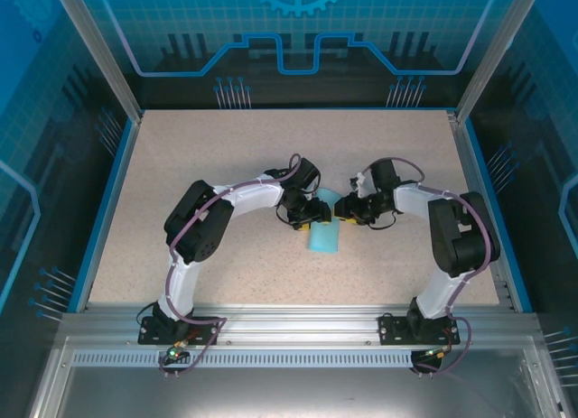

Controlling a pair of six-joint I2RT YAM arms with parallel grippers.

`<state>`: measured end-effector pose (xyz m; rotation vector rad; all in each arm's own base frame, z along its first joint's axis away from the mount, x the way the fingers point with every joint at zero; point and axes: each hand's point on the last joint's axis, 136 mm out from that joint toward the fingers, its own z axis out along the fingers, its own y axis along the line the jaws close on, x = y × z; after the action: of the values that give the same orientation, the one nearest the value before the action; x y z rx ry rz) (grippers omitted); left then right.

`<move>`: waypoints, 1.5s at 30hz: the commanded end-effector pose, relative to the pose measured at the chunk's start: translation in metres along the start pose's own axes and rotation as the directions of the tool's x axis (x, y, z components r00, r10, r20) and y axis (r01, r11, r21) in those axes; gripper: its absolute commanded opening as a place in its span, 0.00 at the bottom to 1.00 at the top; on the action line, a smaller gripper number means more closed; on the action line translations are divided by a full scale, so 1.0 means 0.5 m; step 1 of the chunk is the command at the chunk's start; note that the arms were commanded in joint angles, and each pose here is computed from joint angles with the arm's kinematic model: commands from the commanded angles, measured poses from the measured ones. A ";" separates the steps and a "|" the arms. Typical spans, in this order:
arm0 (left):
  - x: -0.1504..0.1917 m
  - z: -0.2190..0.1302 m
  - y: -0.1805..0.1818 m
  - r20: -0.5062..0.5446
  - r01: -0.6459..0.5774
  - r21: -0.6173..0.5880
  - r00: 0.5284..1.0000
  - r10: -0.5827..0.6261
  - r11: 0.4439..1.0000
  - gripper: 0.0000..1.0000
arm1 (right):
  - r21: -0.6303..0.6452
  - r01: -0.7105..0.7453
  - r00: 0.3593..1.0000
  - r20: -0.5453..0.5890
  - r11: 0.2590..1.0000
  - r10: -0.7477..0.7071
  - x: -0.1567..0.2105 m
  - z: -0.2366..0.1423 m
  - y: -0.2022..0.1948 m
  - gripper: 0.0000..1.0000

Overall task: Fold a paper plane with a square sheet of paper (fold left side to right side)
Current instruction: Hold the square sheet of paper at the center of the table.

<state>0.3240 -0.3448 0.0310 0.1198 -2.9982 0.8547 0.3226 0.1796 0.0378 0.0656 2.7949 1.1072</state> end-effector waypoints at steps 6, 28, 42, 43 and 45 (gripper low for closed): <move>0.006 -0.013 -0.016 -0.007 0.000 0.009 1.000 0.000 1.000 0.59 | 0.003 -0.018 0.999 -0.027 1.000 0.018 -0.004 0.027 0.000 0.37; 0.001 -0.073 0.027 0.040 0.009 0.035 0.999 -0.010 0.999 0.65 | 0.019 -0.021 0.999 -0.045 1.000 0.022 -0.002 0.040 -0.008 0.36; 0.004 -0.029 0.030 -0.012 0.023 0.074 1.000 -0.022 0.997 0.55 | 0.020 -0.006 0.999 -0.041 1.000 0.007 -0.003 0.030 0.003 0.37; 0.004 -0.027 0.033 -0.013 0.026 0.070 1.000 -0.025 0.997 0.54 | 0.019 -0.003 0.999 -0.039 1.000 0.004 -0.004 0.028 0.004 0.37; 0.004 -0.022 0.039 -0.016 0.031 0.059 0.999 -0.030 0.998 0.53 | 0.019 0.001 0.999 -0.035 1.000 -0.001 -0.005 0.024 0.008 0.38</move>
<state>0.3272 -0.3252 0.0442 0.1563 -2.9854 0.9666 0.3259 0.1849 0.0222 0.0862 2.8428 1.0989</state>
